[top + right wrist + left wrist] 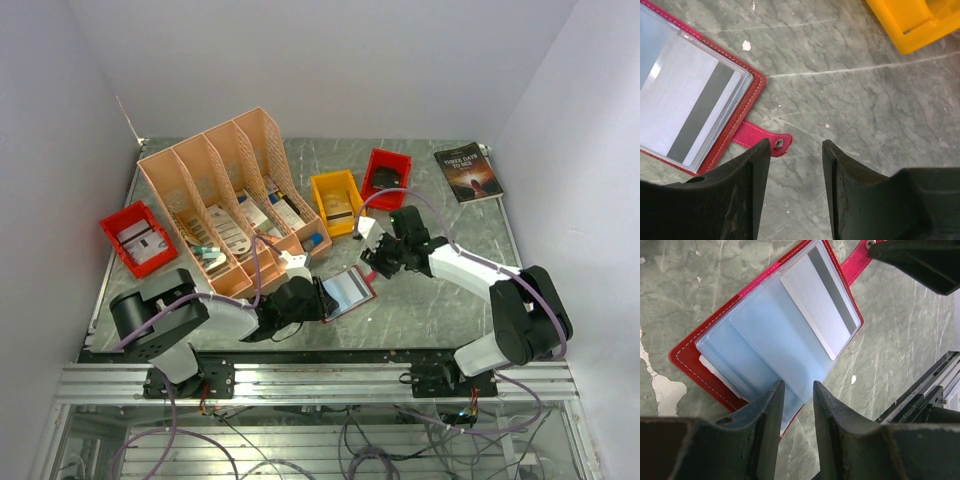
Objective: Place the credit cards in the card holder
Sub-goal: Close the card holder at the center of the board.
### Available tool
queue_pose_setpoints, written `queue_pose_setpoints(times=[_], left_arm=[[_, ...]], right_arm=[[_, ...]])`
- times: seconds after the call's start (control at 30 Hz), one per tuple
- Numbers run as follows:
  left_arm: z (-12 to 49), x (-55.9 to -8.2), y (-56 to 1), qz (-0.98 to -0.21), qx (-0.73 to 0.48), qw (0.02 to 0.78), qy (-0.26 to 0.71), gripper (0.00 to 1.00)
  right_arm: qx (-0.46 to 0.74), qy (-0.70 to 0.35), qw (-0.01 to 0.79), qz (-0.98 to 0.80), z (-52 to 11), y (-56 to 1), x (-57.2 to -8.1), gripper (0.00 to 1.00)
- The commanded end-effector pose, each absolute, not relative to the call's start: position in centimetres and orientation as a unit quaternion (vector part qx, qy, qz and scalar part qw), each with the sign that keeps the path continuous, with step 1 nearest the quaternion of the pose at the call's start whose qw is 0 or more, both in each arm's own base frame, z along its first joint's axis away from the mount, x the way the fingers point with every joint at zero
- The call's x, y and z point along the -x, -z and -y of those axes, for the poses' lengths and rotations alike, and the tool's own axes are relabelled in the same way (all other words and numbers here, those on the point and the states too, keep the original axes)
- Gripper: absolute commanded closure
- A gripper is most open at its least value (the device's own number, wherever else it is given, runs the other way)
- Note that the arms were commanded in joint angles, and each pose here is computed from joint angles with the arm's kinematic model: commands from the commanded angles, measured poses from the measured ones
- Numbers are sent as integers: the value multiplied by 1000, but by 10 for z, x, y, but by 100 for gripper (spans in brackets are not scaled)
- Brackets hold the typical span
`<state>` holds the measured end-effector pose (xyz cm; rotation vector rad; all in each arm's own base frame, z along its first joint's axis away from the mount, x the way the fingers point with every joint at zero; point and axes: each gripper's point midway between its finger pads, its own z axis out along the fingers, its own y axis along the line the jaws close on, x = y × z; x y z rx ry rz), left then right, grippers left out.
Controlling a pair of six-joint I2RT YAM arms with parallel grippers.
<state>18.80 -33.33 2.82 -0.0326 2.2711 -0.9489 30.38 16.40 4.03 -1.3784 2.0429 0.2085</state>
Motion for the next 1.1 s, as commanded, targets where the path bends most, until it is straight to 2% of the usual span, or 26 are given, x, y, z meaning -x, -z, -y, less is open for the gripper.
queue_pose_setpoints(times=[0.0, 0.13, 0.43, 0.53, 0.73, 0.97, 1.07], left_arm=[[322, -183, -20, -887, -19, 324, 329, 56], [330, -190, -61, -864, -31, 356, 355, 49], [295, -195, -117, -825, 1, 428, 369, 37], [279, -191, -121, -808, 37, 439, 391, 28], [261, -179, -118, -786, 82, 428, 439, 23], [254, -175, -103, -812, 92, 406, 410, 14], [252, -174, -91, -818, 111, 393, 406, 14]], right_arm=[[480, -149, 341, -795, -170, -62, -308, 53], [465, -223, 346, -784, -177, -77, -299, 45], [478, -340, 372, -719, -201, -114, -273, 44], [474, -361, 355, -720, -205, -110, -269, 44], [450, -353, 302, -763, -200, -85, -277, 44], [424, -358, 264, -789, -199, -65, -280, 44], [414, -363, 250, -797, -200, -59, -279, 44]])
